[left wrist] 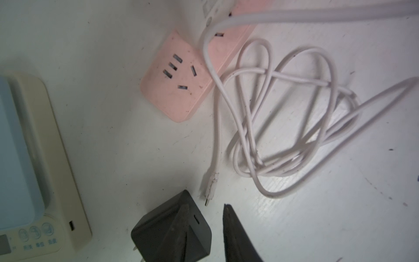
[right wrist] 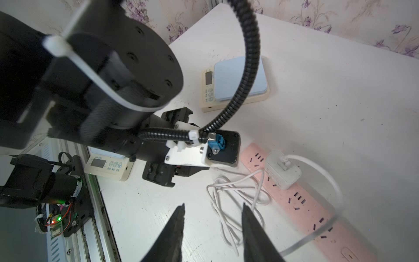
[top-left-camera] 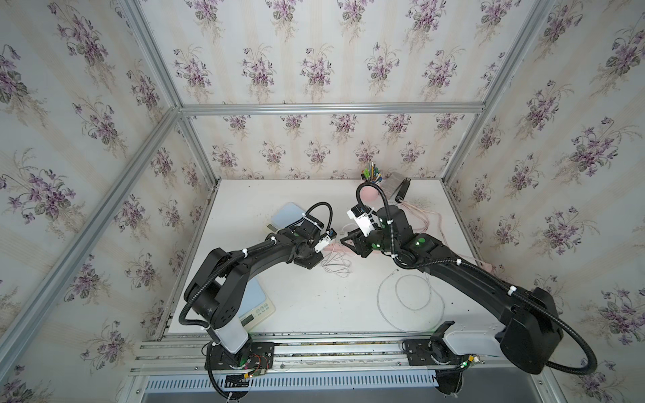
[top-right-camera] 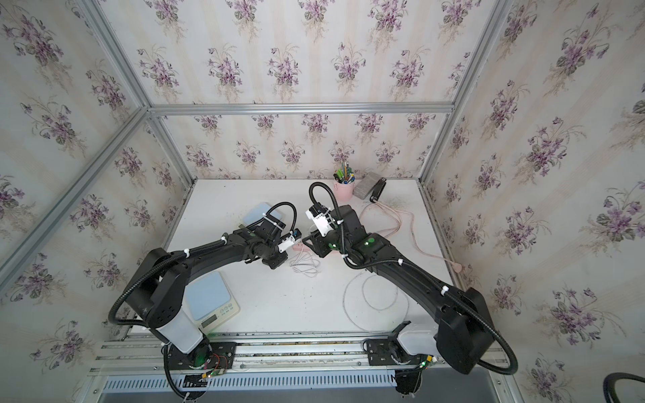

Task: Charge the electronic scale
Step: Pick up the charging cable from the center of the board.

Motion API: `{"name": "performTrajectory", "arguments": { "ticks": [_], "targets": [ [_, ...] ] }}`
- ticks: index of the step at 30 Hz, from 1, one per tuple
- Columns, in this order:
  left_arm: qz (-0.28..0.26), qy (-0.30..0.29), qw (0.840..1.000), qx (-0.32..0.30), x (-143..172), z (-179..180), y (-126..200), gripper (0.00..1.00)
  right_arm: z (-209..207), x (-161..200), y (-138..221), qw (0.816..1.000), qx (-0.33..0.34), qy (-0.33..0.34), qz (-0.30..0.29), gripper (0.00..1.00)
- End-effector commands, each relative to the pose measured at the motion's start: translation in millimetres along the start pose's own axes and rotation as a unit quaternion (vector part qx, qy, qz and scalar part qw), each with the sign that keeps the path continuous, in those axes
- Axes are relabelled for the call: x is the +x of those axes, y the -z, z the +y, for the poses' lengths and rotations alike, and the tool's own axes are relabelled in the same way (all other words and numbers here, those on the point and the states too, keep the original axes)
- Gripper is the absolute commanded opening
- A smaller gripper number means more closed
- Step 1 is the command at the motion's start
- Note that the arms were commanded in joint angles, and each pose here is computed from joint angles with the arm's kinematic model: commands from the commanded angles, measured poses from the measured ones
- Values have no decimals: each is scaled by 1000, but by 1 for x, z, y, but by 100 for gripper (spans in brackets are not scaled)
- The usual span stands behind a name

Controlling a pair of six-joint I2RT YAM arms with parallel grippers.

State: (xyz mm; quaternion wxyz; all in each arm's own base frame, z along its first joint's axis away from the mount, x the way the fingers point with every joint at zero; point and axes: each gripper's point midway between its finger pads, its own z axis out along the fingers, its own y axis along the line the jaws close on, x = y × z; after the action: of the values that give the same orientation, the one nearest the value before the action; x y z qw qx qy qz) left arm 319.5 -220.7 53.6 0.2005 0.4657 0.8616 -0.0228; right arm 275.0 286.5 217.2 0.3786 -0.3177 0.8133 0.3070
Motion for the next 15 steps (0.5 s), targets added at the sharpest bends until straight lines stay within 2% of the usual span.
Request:
{"name": "performTrajectory", "arguments": {
  "ticks": [1, 3, 9, 15],
  "targets": [
    [13, -21, 1000, 9, 1, -1, -9, 30, -3, -14, 10, 999, 17, -4, -46, 40],
    [16, -26, 999, 27, 0, -8, -17, 30, -6, -12, 14, 999, 28, -1, -44, 41],
    [59, -28, 997, 29, 15, -11, -35, 26, -9, -12, 17, 998, 41, 9, -37, 40],
    [65, -27, 996, 49, 26, -21, -32, 3, -18, -26, 34, 994, 82, 21, -70, 39]
  ]
}}
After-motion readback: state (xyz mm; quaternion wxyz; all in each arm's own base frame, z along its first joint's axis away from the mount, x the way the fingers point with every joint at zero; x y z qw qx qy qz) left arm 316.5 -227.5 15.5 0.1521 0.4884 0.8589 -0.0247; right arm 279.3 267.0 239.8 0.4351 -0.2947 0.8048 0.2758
